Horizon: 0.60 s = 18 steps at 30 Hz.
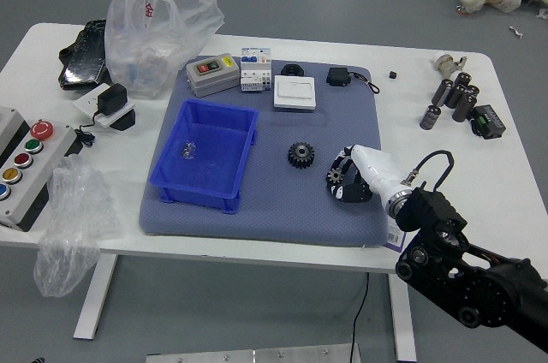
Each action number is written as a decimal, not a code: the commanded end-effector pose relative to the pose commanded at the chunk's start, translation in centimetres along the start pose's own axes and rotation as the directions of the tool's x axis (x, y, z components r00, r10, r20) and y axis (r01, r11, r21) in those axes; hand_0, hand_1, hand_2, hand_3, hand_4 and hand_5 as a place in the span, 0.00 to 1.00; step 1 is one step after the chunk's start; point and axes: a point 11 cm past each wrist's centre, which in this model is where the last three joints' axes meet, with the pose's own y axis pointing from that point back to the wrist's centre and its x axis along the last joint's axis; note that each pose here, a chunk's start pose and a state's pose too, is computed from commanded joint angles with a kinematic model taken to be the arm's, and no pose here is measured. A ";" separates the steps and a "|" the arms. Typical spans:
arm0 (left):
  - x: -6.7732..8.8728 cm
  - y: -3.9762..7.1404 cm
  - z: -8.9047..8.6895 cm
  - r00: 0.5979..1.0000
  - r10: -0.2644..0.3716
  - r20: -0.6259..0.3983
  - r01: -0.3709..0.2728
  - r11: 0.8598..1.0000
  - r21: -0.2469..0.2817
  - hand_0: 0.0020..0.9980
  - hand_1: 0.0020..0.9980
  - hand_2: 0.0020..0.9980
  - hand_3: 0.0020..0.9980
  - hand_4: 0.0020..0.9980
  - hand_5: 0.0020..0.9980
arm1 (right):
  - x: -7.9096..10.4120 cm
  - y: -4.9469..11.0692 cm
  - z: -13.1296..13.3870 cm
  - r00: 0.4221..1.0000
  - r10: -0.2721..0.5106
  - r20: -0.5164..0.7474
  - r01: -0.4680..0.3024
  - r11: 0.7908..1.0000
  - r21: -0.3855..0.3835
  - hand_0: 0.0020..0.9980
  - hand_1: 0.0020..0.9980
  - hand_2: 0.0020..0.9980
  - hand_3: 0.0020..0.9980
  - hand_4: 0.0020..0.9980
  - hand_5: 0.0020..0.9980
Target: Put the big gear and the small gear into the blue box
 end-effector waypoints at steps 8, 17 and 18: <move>-0.1 0.0 0.2 1.000 -0.003 0.002 0.003 1.000 -0.006 0.67 0.62 0.61 0.76 0.75 0.65 | 1.1 -0.3 -0.6 0.999 0.047 0.001 -0.047 0.998 0.036 0.21 0.31 0.41 0.38 0.65 0.12; -0.5 0.0 0.0 1.000 -0.009 0.003 0.009 1.000 0.000 0.66 0.62 0.61 0.76 0.75 0.65 | 4.6 -0.9 -5.7 0.993 0.114 -0.023 -0.109 0.978 0.178 0.21 0.31 0.42 0.38 0.65 0.14; -0.5 0.0 -0.1 1.000 -0.009 0.003 0.009 1.000 0.004 0.66 0.62 0.61 0.76 0.75 0.65 | 4.6 -1.0 -6.7 0.993 0.112 -0.030 -0.103 0.974 0.202 0.21 0.31 0.42 0.38 0.65 0.14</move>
